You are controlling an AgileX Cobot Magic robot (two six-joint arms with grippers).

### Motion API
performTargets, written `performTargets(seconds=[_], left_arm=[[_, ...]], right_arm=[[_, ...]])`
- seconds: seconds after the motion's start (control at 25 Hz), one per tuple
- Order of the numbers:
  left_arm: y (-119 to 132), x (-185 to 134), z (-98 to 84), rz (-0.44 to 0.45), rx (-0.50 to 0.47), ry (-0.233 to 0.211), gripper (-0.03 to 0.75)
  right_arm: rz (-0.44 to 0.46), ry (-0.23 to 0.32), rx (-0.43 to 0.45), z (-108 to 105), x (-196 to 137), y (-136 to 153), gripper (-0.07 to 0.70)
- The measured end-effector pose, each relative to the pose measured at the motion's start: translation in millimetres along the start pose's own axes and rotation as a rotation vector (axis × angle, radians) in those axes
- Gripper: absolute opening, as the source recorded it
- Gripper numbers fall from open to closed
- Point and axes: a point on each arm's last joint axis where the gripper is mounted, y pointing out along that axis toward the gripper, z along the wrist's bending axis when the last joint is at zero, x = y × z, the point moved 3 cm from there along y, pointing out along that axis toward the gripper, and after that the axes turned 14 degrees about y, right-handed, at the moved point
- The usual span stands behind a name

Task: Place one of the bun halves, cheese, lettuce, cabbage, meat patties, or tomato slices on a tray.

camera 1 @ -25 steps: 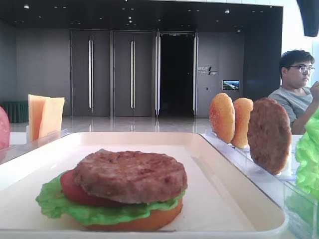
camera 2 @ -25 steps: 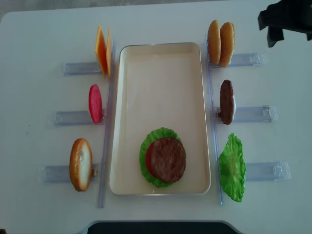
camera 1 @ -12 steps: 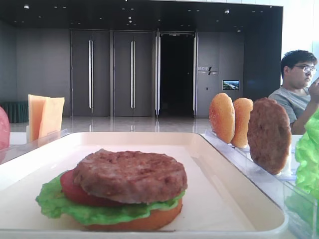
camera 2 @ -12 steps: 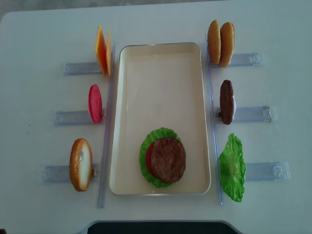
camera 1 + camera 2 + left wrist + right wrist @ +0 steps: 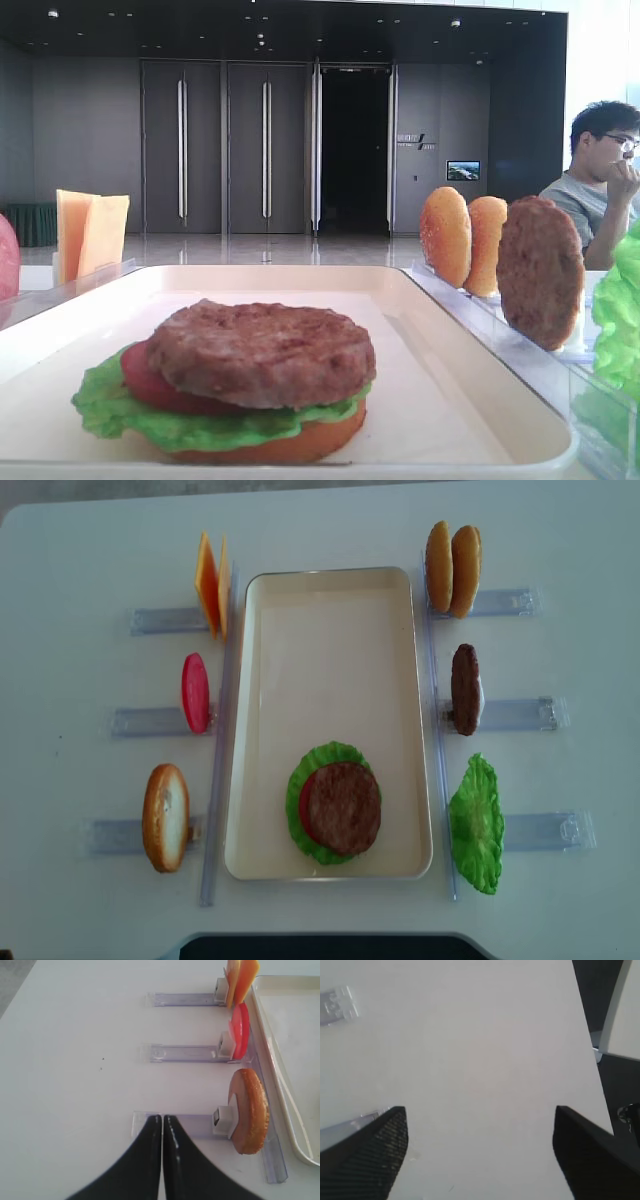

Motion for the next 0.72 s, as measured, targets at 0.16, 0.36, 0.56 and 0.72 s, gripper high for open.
performTargets(seconds=[0.16, 0.36, 0.56, 0.72], left_arm=[[0.0, 0.0, 0.0, 0.0, 0.0, 0.0, -0.007], [0.0, 0.0, 0.0, 0.0, 0.0, 0.0, -0.007], [0.0, 0.0, 0.0, 0.0, 0.0, 0.0, -0.007], [0.0, 0.0, 0.0, 0.0, 0.0, 0.0, -0.007]], right_arm=[[-0.068, -0.002, 0.028, -4.1, -9.4, -26.8, 0.563], [-0.212, -0.076, 0.093, -6.7, -45.6, -80.5, 0.563], [-0.347, -0.128, 0.183, -18.9, -89.5, -124.8, 0.563], [-0.479, -0.135, 0.276, -42.7, -131.3, -158.1, 0.563]])
